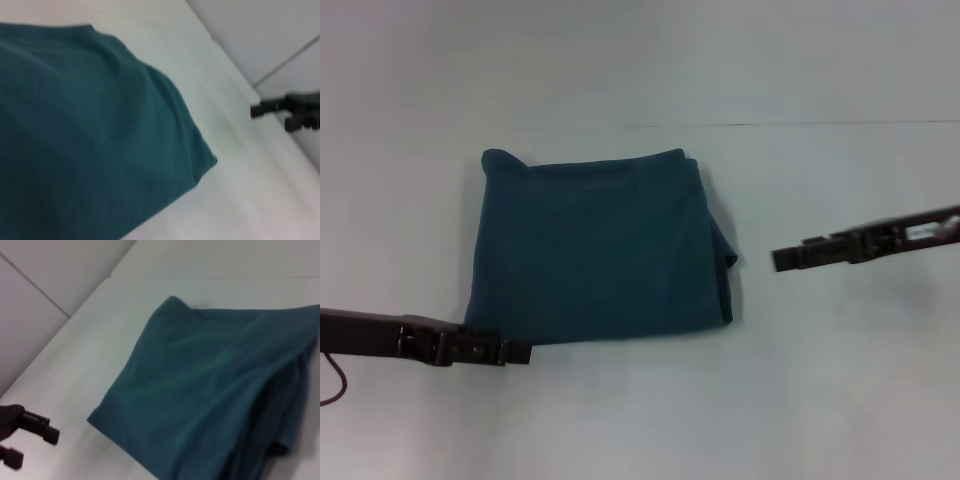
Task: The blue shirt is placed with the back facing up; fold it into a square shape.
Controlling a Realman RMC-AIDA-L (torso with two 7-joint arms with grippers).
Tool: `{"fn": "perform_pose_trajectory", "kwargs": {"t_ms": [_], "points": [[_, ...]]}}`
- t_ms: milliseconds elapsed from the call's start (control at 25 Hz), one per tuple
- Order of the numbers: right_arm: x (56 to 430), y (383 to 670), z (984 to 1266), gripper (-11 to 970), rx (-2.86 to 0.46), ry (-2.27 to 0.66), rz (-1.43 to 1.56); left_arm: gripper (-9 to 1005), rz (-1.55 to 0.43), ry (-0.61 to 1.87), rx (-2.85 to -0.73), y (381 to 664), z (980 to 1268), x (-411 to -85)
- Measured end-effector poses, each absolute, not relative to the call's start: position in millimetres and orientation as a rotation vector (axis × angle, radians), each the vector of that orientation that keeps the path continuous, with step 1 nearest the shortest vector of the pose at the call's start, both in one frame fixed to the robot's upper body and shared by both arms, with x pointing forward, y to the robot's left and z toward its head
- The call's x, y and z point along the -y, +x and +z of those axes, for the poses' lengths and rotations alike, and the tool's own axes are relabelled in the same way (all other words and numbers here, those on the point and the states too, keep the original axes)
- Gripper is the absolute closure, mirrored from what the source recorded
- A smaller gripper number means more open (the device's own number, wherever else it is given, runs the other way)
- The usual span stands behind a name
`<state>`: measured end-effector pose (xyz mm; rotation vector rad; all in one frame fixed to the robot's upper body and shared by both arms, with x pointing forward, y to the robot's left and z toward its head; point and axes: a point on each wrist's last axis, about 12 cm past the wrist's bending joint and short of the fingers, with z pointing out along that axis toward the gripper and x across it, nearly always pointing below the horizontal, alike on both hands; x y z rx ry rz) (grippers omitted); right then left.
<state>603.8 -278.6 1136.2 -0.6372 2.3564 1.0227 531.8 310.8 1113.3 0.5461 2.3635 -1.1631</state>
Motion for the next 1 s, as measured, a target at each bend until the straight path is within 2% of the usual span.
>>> {"fn": "perform_pose_trajectory", "kwargs": {"t_ms": [400,1000], "points": [[224.0,597.4,1122.7,77,-2.168,-0.842,1.074,211,-1.113,0.645,-2.328,537.3,1119.8,-307.0],[223.5,591.4,1121.1,76,-2.274,-0.764,1.171,211,-1.104,0.637,-2.305,543.8,1123.6,-302.2]]}}
